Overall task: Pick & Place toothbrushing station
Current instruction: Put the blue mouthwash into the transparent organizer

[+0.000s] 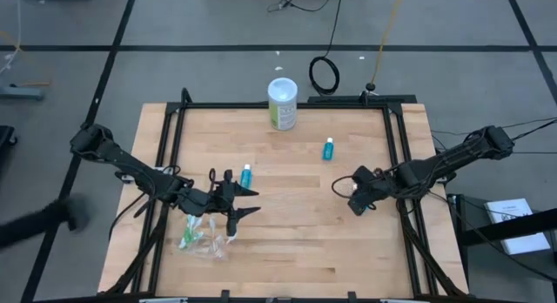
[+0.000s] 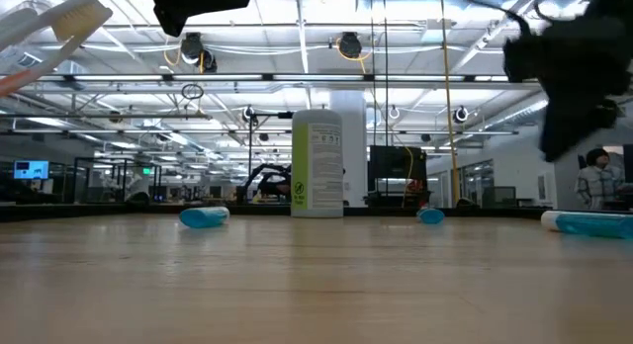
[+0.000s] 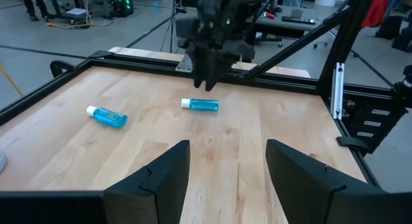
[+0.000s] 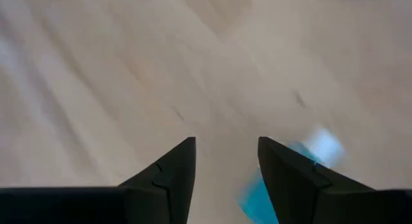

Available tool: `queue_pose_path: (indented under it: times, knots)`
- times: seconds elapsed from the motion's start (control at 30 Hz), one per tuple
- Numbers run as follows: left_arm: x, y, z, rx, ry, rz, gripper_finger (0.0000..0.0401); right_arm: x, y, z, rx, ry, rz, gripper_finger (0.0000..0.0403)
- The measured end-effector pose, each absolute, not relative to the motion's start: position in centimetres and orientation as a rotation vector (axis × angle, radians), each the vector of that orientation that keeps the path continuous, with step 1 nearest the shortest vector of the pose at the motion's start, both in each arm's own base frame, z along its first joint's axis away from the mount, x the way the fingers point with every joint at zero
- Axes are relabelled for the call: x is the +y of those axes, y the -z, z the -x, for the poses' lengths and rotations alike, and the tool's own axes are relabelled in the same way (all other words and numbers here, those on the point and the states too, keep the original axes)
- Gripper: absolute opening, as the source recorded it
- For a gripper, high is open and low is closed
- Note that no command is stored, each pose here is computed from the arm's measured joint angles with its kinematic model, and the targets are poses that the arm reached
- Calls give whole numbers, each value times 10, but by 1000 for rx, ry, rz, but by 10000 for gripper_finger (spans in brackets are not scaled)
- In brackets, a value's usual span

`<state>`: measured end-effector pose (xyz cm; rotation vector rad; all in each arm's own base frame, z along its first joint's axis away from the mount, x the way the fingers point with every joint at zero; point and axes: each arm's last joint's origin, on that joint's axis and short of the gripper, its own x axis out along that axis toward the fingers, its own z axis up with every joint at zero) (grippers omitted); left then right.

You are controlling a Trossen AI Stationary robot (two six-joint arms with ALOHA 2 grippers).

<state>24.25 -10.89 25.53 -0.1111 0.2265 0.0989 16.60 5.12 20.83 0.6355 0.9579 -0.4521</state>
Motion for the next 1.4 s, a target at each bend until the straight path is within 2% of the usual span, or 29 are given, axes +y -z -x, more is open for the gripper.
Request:
queue_pose_path:
  times: [0.2, 0.5, 0.8, 1.13, 1.4]
  knots:
    - [-109, -255, -242, 230, -99, 110, 212, 54, -188, -152, 1195, 575, -694, 159]
    - [-109, -254, -242, 234, -99, 108, 212, 57, -166, -156, 1264, 627, -665, 178]
    - [-109, -254, -242, 235, -99, 108, 212, 59, -142, -160, 1208, 583, -706, 194]
    - [-109, -254, -242, 240, -98, 105, 212, 53, -122, -147, 1220, 565, -650, 170]
    - [-109, -256, -243, 224, -96, 114, 212, 54, -128, -152, 1118, 516, -636, 162]
